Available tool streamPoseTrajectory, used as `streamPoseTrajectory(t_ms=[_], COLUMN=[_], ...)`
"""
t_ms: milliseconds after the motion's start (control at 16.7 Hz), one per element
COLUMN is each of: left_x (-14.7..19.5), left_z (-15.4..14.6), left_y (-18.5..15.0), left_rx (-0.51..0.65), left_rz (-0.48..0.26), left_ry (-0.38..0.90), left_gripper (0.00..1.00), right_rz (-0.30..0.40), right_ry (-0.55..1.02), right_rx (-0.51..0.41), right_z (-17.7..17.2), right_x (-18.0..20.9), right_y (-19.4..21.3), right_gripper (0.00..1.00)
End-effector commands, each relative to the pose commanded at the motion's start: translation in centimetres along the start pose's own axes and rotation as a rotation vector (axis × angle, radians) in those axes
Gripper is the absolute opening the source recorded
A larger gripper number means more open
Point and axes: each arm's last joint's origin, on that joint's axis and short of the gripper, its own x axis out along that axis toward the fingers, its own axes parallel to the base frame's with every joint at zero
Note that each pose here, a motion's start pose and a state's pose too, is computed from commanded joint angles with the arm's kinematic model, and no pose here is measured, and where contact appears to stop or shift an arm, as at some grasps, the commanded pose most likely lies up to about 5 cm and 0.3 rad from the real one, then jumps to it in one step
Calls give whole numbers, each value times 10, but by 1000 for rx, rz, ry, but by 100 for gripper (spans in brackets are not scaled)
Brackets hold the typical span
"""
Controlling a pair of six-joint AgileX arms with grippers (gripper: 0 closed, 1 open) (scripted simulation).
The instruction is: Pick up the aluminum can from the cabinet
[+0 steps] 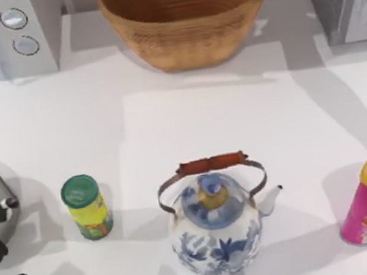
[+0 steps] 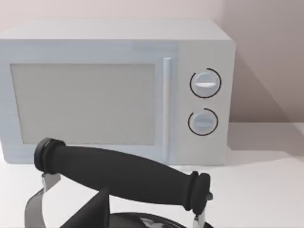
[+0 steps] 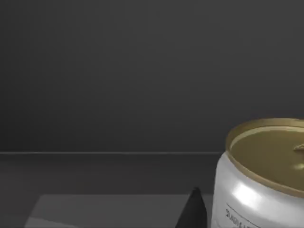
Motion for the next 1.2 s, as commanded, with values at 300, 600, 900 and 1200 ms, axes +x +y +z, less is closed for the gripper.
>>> streamPoseTrajectory(t_ms=[300,600,900,1200], left_x=[0,0,0,0], left_z=[0,0,0,0], left_y=[0,0,0,0], left_rx=[0,0,0,0], left_rz=[0,0,0,0], left_ry=[0,0,0,0], left_gripper=[100,100,100,100], right_rz=[-1,-4,-1,0], right_ry=[3,0,-4,23], right_rx=[-1,3,4,-10], right_z=[20,21,3,-63], right_x=[-80,-82,-93,-116], right_y=[-11,-12,-29,-60], right_gripper=[0,0,0,0])
